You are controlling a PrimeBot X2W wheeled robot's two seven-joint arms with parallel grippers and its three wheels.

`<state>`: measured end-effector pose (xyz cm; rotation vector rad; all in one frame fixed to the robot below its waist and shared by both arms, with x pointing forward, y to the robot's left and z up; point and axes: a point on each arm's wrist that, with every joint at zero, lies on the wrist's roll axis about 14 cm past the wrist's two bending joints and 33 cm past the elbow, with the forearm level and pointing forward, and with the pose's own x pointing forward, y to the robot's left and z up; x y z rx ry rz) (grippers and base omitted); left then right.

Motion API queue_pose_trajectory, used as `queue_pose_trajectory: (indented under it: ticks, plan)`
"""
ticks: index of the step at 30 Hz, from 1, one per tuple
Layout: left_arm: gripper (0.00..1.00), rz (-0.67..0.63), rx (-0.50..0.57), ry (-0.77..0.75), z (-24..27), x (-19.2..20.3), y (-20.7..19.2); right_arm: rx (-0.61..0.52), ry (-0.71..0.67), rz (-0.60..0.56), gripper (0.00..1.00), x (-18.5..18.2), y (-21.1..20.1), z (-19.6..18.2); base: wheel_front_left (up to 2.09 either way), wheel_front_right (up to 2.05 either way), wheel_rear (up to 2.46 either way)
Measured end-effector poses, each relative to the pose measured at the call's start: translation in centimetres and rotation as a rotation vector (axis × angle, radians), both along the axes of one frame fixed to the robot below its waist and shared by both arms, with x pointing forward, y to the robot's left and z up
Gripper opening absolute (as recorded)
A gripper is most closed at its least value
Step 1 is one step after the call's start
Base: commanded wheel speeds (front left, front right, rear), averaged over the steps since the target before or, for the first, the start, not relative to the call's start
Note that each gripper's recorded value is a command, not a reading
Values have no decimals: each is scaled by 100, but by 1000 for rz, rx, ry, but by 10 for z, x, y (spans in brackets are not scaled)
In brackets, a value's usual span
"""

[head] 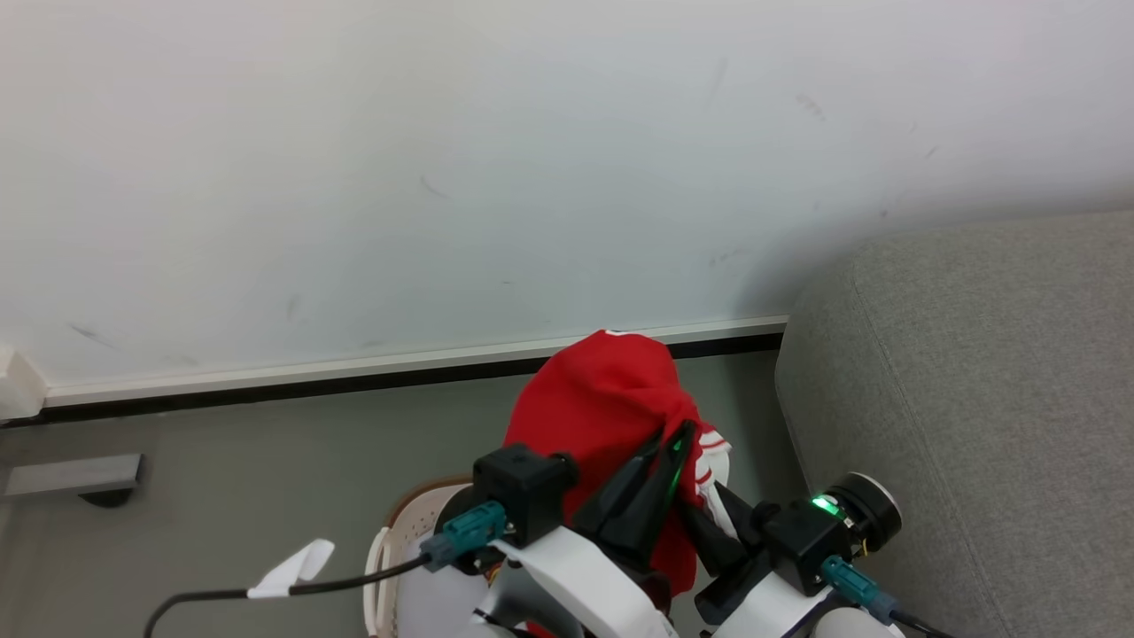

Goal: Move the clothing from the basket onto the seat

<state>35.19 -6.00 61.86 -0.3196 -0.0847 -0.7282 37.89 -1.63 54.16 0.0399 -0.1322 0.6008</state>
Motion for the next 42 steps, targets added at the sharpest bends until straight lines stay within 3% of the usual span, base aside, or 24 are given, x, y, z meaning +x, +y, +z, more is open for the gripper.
queue_pose_trajectory:
  ticks: [2, 3, 6, 7, 8, 9, 14, 22, 35, 42]
  plan:
    - [0, 9, 4, 3, -2, 2, 2, 8, 2, -3, 0, 1, -1, 1, 0, 0, 0]
    - [6, 11, 7, 4, -3, 2, 3, 15, 2, -9, 0, 2, -2, 2, 0, 0, 0]
    - [49, 19, 12, 10, -6, 4, 4, 34, -5, -29, 0, 5, -8, 7, 0, 0, 0]
    - [69, 24, 14, 13, -8, 5, 5, 38, -9, -35, 0, 6, -10, 8, 0, 0, 0]
    - [96, 31, 18, 13, -10, 7, 6, 44, -13, -45, 0, 7, -13, 10, 0, 0, 0]
    - [100, 35, 21, 17, -12, 8, 6, 49, -16, -55, 0, 9, -17, 12, 0, 0, 0]
    - [100, 24, 40, 28, -22, 10, 2, 69, -21, -128, 0, 13, -45, 14, 0, 0, 0]
    - [100, -35, 73, 48, -42, 14, -19, 66, -47, -334, 0, 19, -124, 19, 0, 0, 0]
    - [100, -256, 95, 29, -61, 1, -87, 28, -47, -672, 0, -21, -242, 15, 0, 0, 0]
    - [100, -314, 82, 39, -66, -2, -105, 12, -25, -733, 0, -29, -261, 8, 0, 0, 0]
